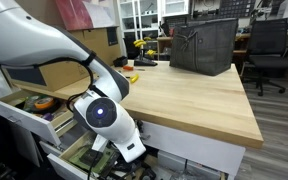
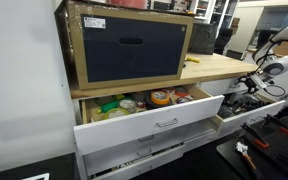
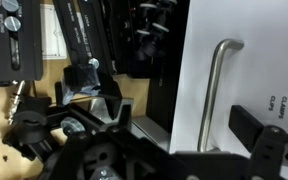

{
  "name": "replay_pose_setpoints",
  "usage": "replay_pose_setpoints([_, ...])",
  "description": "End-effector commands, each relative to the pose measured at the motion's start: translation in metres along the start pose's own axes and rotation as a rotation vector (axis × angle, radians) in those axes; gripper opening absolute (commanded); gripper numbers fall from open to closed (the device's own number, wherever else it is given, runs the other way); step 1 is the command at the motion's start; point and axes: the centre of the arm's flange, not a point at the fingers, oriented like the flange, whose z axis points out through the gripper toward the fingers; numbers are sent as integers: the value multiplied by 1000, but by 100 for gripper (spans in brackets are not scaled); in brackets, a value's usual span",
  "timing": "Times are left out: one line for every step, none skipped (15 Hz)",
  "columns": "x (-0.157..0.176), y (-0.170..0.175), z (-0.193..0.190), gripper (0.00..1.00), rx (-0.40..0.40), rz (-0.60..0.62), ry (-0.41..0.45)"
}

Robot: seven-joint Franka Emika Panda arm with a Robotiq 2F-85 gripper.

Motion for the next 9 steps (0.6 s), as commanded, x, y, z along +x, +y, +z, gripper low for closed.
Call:
replay_pose_setpoints([-3,-5,13,100,-2,3,-9])
replay_pose_setpoints([-5,-2,17,100,-5,-2,-11])
replay_pose_setpoints([-6,-1,18,100,-11,-5,-14])
replay_pose_setpoints([-8,1,22,100,-17,-9,-15])
replay_pose_setpoints([-10,4,25,100,-23,-13,-17])
replay_pose_setpoints([-12,7,28,100,-28,-17,-20])
replay_pose_setpoints([-14,9,30,100,-32,-18,-24])
replay_pose_setpoints([-16,12,32,100,-38,-17,-29])
replay_pose_setpoints([-17,13,34,100,-43,-11,-30])
